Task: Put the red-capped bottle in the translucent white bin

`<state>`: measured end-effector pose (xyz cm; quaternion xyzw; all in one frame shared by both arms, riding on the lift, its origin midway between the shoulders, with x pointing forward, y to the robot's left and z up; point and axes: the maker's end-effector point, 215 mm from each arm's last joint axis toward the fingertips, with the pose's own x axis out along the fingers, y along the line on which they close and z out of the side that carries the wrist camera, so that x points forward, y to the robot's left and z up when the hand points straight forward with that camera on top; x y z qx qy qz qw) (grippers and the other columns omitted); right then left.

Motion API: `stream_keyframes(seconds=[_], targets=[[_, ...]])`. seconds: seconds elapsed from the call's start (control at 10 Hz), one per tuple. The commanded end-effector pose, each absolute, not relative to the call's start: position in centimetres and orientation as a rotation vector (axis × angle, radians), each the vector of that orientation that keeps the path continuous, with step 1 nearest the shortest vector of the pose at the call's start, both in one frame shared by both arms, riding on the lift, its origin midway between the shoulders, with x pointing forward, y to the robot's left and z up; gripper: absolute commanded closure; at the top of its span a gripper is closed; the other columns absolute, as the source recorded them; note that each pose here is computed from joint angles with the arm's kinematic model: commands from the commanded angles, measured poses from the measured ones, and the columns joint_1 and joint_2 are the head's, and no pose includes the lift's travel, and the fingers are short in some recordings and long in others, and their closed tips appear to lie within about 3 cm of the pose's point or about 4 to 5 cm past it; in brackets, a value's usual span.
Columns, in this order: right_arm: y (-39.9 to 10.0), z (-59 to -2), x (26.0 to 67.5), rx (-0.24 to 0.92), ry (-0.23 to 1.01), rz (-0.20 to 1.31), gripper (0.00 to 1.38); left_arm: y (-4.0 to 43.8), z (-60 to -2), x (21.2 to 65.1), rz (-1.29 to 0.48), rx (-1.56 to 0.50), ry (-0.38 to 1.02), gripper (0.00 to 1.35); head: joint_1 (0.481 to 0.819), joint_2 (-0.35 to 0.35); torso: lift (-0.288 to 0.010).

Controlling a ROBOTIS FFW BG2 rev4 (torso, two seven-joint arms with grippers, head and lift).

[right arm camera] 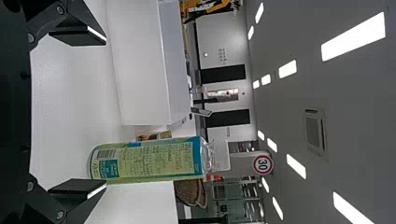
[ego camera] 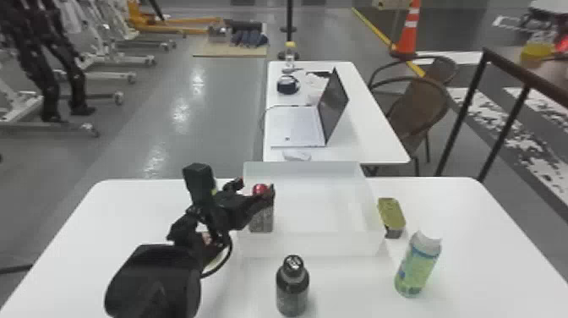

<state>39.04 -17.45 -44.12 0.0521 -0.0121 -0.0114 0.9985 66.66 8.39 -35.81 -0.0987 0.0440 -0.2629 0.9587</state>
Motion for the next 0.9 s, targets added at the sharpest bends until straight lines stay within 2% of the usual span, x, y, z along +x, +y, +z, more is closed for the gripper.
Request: stream_keyframes(seconds=[0.0, 0.1, 0.3, 0.5, 0.8], targets=[[-17.4, -44.1, 39.0, 0.106, -0.024, -0.024, 0.21, 8.4, -34.8, 66.9, -0.536, -0.207, 0.062, 0.11, 0.549, 0.0, -0.1], [-17.4, -44.1, 39.0, 0.104, -0.025, -0.023, 0.21, 8.2, -34.2, 66.8, -0.544, -0.206, 0.045, 0.21, 0.549, 0.0, -0.1], [-17.4, -44.1, 39.0, 0.105, -0.025, -0.023, 0.21, 10.5, -31.3, 66.3, -0.491, -0.147, -0.049, 0.26, 0.549, 0.0, -0.1], [-17.4, -44.2, 38.8, 0.105, -0.022, -0.023, 0.21, 18.2, -30.2, 63.9, -0.304, -0.098, -0.11, 0.26, 0.549, 0.0, -0.1], [-17.4, -43.9, 38.8, 0.104, -0.027, -0.022, 0.21, 29.4, -32.3, 55.6, -0.042, -0.08, -0.133, 0.26, 0.549, 0.0, -0.1]])
